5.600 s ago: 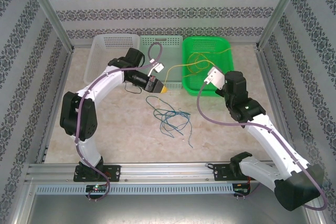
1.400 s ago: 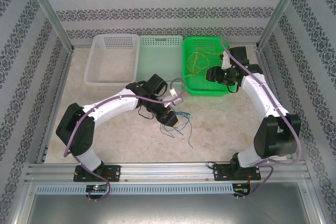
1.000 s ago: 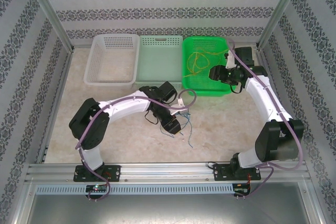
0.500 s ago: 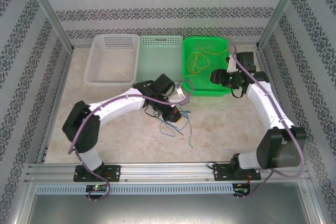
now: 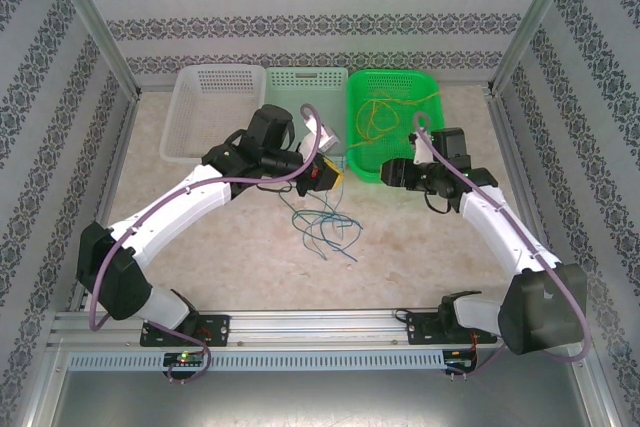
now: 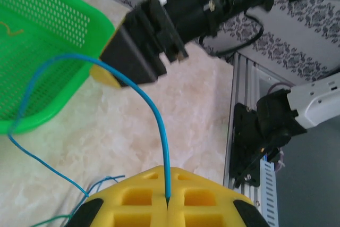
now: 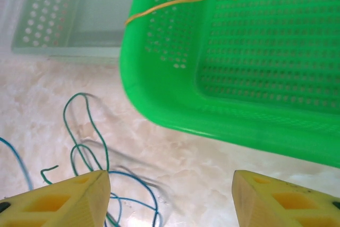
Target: Untangle the cables
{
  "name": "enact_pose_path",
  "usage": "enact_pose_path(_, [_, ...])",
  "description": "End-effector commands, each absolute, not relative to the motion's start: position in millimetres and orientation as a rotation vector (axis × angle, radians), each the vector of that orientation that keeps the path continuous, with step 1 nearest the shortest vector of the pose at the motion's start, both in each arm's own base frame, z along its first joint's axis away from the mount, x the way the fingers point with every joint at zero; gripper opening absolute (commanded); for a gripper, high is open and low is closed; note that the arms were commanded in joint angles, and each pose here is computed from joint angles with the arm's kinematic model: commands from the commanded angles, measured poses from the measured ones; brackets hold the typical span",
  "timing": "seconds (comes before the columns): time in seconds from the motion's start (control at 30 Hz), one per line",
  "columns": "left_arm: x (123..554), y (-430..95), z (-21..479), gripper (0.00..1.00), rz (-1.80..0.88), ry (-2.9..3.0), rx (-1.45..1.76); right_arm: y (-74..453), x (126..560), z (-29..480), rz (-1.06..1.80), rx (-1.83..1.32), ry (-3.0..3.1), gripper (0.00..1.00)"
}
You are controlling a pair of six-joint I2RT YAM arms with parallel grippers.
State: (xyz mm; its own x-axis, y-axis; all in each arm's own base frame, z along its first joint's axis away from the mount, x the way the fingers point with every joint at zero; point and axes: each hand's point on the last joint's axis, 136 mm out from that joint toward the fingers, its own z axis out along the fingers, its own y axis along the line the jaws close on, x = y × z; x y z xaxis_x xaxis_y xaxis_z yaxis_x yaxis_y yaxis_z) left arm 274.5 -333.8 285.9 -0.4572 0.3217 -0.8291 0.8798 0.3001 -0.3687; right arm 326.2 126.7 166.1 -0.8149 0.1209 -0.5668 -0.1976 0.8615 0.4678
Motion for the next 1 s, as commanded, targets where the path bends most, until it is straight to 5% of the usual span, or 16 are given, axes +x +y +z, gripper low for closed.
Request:
enact_pose_path(0.0, [281, -330, 341, 0.00, -1.131, 1.756, 1.027, 150, 327, 174, 0.774, -0.138, 2.357, 0.63])
enact_pose_path(0.97, [320, -312, 405, 0.03, -1.032, 1.534, 0.763, 231, 307, 136, 0.895, -0.325, 2.340, 0.64])
